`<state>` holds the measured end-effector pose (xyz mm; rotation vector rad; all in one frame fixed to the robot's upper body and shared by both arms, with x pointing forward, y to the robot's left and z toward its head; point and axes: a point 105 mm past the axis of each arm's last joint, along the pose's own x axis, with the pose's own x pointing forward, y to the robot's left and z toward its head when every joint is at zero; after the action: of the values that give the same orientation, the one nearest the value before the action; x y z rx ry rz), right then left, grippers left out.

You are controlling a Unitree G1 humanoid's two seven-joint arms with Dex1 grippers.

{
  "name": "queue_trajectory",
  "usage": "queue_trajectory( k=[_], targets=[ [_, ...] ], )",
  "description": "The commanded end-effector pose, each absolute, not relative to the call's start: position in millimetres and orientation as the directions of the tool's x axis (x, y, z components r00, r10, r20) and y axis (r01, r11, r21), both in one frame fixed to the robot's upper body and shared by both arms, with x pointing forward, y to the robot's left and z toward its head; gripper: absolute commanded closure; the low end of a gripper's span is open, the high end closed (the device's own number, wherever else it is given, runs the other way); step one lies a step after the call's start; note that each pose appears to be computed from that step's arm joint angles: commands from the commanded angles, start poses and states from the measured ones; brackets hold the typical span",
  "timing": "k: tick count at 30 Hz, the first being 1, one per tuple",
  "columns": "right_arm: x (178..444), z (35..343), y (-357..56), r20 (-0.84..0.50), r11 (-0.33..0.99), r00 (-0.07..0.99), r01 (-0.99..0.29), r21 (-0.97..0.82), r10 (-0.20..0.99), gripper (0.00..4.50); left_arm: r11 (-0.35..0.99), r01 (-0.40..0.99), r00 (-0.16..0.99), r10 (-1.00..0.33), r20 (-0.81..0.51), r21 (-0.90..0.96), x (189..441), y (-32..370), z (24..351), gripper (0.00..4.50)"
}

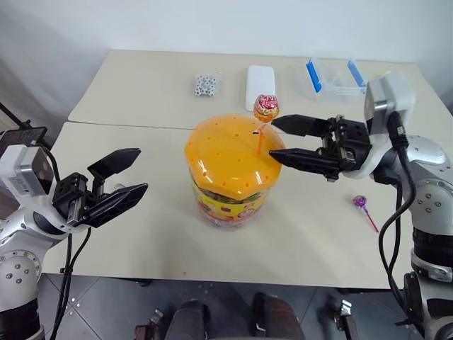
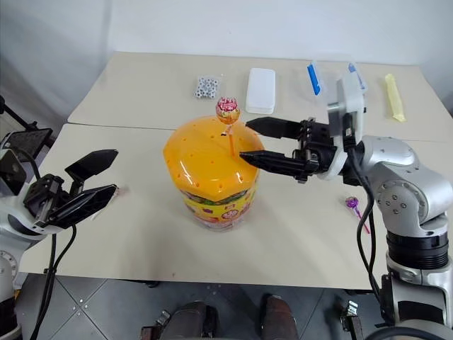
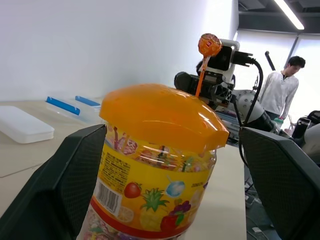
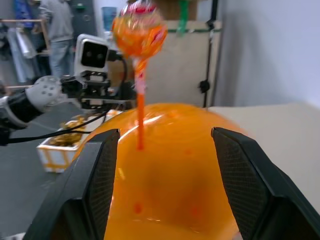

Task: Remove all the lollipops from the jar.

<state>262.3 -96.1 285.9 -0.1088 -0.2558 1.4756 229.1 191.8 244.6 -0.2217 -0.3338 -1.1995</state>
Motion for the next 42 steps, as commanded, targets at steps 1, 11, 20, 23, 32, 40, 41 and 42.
queue_trajectory(
  k=[1, 11, 20, 23, 32, 40, 41, 42],
  targets=[
    [246.4, 290.1, -85.4, 0.075, 0.011, -0.01, -0.96, -0.28, 0.997, 1.45, 0.302, 0.952, 0.259, -0.89, 0.376, 0.059, 224.2, 179.4, 254.1, 0.0],
    [256.5, 291.3, -82.8, 0.083, 0.059, 0.036, -0.955, -0.289, 0.996, 4.17, 0.233, 0.969, 0.18, -0.894, 0.41, 0.081, 225.5, 165.9, 264.9, 0.0],
    [266.4, 322.6, -107.8, 0.242, 0.16, 0.093, -0.948, -0.275, 0.966, 4.49, 0.202, 0.974, 0.133, -0.882, 0.453, 0.107, 225.7, 156.4, 278.2, 0.0],
    [279.4, 336.5, -149.7, 0.247, 0.314, 0.258, -0.922, -0.227, 0.934, 4.49, 0.187, 0.969, 0.121, -0.93, 0.346, 0.163, 222.6, 154.0, 272.8, 0.0],
    [304.8, 254.0, -280.9, -0.31, 0.767, 0.755, -0.632, -0.11, 0.578, 4.49, 0.123, 0.952, 0.14, -0.989, -0.04, 0.279, 223.2, 179.4, 228.9, 0.0],
    [308.4, 155.3, -346.6, -0.695, 0.781, 0.716, -0.469, -0.413, 0.062, 4.49, 0.1, 0.946, 0.116, -0.993, -0.033, 0.309, 233.1, 174.9, 227.5, 0.0],
    [306.1, 145.0, -349.5, -0.717, 0.795, 0.696, -0.463, -0.392, 0.052, 4.49, 0.098, 0.947, 0.116, -0.992, -0.043, 0.307, 233.5, 173.9, 225.3, 0.0],
    [303.6, 135.6, -350.8, -0.73, 0.801, 0.682, -0.464, -0.377, 0.051, 4.49, 0.095, 0.946, 0.117, -0.992, -0.052, 0.311, 233.5, 173.3, 223.3, 0.0]
  ],
)
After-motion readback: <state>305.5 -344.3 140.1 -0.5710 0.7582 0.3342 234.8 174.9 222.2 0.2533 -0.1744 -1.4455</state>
